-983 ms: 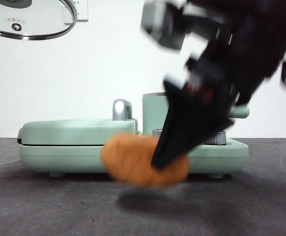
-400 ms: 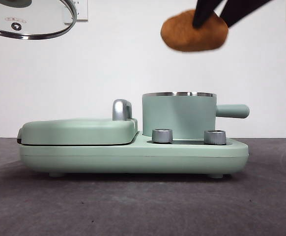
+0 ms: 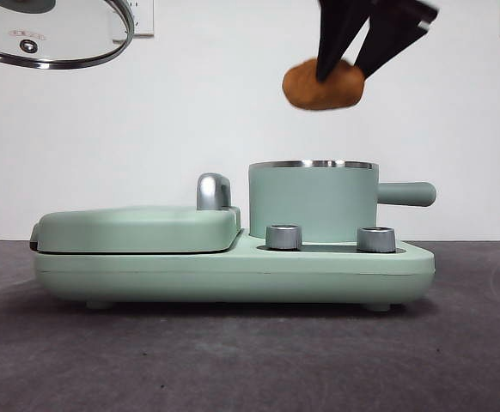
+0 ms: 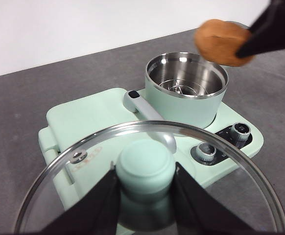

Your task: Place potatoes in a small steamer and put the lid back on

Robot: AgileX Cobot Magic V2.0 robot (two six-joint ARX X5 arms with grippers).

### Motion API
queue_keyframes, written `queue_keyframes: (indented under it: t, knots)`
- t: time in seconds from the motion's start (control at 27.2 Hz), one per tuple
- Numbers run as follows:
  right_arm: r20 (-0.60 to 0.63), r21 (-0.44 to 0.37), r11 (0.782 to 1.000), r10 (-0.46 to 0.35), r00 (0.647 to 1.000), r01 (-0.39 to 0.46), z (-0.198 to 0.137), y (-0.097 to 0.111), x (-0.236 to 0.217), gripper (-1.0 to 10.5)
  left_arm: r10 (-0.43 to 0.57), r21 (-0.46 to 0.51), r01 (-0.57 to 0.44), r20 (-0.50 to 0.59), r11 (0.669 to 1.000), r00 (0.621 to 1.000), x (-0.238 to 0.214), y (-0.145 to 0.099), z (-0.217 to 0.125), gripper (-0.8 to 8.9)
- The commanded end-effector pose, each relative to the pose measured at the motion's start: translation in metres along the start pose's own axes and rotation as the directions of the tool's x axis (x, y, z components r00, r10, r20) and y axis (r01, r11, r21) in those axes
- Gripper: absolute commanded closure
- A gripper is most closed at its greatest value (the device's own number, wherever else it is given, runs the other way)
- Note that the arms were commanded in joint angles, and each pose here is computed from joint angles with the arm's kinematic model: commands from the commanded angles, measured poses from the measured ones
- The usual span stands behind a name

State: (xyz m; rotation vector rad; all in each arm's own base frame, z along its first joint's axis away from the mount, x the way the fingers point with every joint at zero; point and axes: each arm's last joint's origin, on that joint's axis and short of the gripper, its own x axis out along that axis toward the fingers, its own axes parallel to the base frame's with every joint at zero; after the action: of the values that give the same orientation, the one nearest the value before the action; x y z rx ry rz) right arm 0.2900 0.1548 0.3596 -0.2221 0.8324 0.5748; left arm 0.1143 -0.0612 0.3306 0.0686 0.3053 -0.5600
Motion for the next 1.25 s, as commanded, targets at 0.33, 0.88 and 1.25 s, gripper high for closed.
queue_keyframes:
  t: [0.33, 0.88, 1.25]
  knots:
    - [-0.027, -0.004, 1.0, -0.018, 0.999, 0.018, 0.034, -0.021, 0.054, 7.8, -0.004, 0.002, 0.004, 0.049, 1.0, 0.999, -0.003, -0.001, 0.007, 7.98]
    - [-0.159, 0.012, 0.999, -0.038, 0.986, 0.04, 0.021, -0.033, 0.108, 7.8, -0.004, 0.002, 0.004, 0.049, 1.0, 0.999, -0.003, -0.001, 0.007, 7.98]
    - [-0.162, 0.007, 0.999, -0.042, 0.986, 0.044, 0.02, -0.037, 0.112, 6.2, -0.004, 0.002, 0.004, 0.049, 1.0, 0.999, -0.003, -0.001, 0.007, 7.98]
